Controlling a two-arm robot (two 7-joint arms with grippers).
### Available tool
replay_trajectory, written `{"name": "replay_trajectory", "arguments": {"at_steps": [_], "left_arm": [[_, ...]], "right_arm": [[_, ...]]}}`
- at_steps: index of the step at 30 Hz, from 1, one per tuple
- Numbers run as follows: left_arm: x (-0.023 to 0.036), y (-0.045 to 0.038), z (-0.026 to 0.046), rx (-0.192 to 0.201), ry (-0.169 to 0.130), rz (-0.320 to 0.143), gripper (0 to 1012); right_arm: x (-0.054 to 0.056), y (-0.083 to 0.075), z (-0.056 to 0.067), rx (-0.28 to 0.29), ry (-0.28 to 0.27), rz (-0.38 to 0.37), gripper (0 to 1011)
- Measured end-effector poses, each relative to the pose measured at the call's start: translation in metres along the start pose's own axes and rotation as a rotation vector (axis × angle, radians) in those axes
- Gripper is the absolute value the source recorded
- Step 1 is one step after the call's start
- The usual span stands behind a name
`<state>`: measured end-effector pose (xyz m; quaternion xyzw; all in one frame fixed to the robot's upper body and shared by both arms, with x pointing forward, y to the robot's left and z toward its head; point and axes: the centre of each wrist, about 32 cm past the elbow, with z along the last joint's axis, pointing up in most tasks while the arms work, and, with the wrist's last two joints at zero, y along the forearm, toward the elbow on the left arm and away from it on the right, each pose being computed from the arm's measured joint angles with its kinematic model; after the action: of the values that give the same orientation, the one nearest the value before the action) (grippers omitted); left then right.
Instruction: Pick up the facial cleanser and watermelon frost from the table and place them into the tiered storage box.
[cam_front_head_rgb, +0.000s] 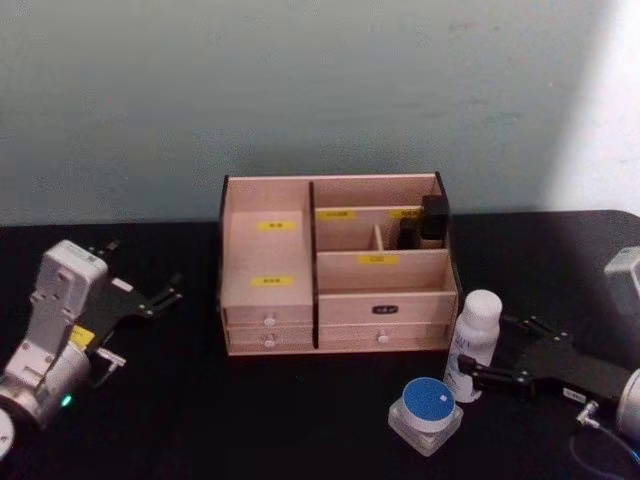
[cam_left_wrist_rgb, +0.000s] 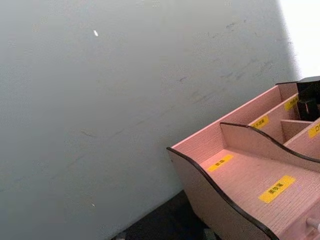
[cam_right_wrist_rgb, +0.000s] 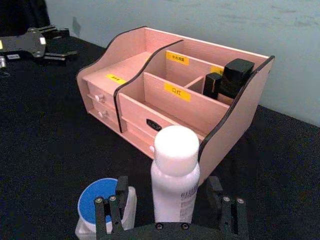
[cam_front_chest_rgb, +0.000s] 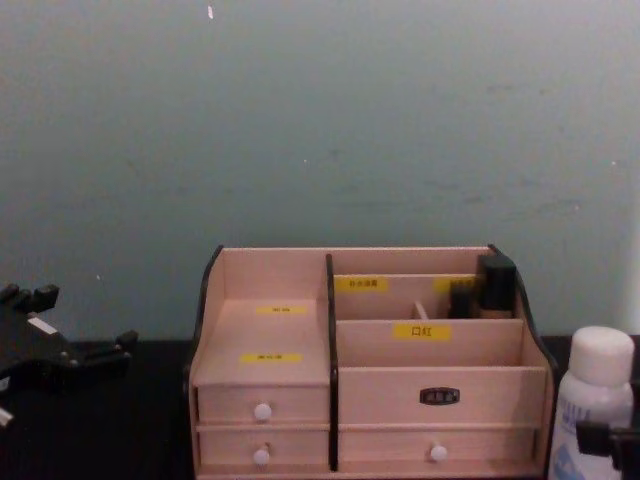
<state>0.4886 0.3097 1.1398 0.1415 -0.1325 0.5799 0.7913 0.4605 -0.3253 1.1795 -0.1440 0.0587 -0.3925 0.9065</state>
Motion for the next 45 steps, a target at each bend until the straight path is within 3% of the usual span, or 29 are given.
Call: {"name": "replay_trajectory", "arguments": {"at_steps": [15,30,34,45], "left_arm": [[0.0000,0.0000,0.0000,0.000,0.000,0.000,1002],[0.0000,0.0000,0.0000,0.000,0.000,0.000,1001],[0.0000,0.0000,0.0000,0.000,0.000,0.000,1001],[0.0000,0.0000,0.0000,0.000,0.000,0.000,1001]], "right_arm": [[0.004,0.018,0.002,0.003,-0.023,-0.015,1002],[0.004,0.020,0.002,0.000,-0.033,-0.021,1002],[0.004,0.020,0.002,0.000,-0.032,-0.021,954],[0.004,0.020,0.002,0.001,-0.030,-0.020,629]]}}
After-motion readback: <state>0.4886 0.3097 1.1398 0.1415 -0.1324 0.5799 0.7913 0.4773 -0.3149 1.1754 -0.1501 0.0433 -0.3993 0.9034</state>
